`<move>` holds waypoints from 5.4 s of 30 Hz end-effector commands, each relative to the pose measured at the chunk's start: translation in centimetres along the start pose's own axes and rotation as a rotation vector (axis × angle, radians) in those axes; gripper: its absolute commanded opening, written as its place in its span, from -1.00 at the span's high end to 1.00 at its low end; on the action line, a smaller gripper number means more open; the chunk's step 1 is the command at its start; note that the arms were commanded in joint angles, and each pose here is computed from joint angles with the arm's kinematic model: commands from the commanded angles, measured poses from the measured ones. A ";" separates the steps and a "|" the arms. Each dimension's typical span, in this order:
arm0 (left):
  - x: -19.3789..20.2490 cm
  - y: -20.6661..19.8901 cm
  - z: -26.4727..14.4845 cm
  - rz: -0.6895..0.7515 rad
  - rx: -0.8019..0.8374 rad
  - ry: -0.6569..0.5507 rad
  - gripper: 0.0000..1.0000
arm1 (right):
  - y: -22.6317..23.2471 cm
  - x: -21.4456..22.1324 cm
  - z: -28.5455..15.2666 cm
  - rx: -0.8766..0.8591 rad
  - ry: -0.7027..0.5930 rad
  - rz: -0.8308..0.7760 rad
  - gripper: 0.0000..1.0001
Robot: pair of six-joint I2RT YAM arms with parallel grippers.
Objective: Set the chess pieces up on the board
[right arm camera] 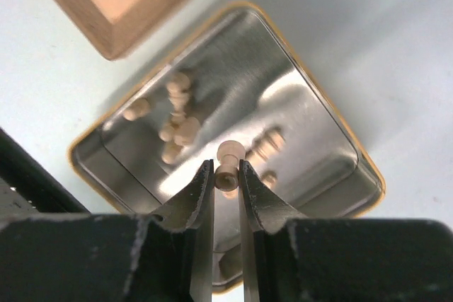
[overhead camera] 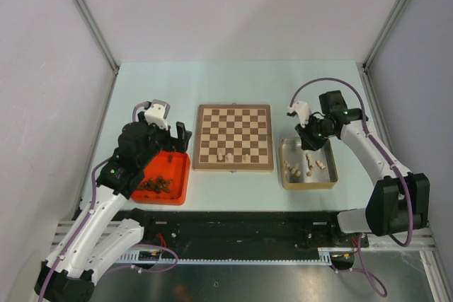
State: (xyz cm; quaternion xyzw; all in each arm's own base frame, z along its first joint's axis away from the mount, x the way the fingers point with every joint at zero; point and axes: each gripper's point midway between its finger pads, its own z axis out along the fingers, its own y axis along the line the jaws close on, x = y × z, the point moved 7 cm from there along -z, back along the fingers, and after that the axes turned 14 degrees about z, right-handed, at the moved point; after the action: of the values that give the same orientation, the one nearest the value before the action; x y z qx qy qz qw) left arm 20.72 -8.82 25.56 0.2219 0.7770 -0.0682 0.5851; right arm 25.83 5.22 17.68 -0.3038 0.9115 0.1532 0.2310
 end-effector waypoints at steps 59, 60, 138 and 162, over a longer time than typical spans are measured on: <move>-0.2 0.3 -0.4 0.025 -0.007 -0.028 -0.99 | 10.5 -6.6 10.8 -0.185 0.195 -0.325 0.47; -0.3 0.3 -0.5 0.025 -0.008 -0.030 -1.00 | 10.5 -6.6 10.6 -0.185 0.192 -0.324 0.39; 0.2 0.4 0.0 0.034 -0.011 -0.004 -1.00 | -1.7 6.3 4.0 0.002 0.213 0.220 0.40; 0.0 0.5 -0.2 0.036 -0.020 -0.012 -0.99 | -0.9 0.5 -3.1 0.088 0.056 0.044 0.77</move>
State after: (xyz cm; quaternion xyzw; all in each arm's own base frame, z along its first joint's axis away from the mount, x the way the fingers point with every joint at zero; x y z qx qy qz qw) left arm 20.71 -8.67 25.37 0.2202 0.7795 -0.0643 0.5829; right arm 24.70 2.40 17.01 -0.2505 0.9421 0.1170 0.1899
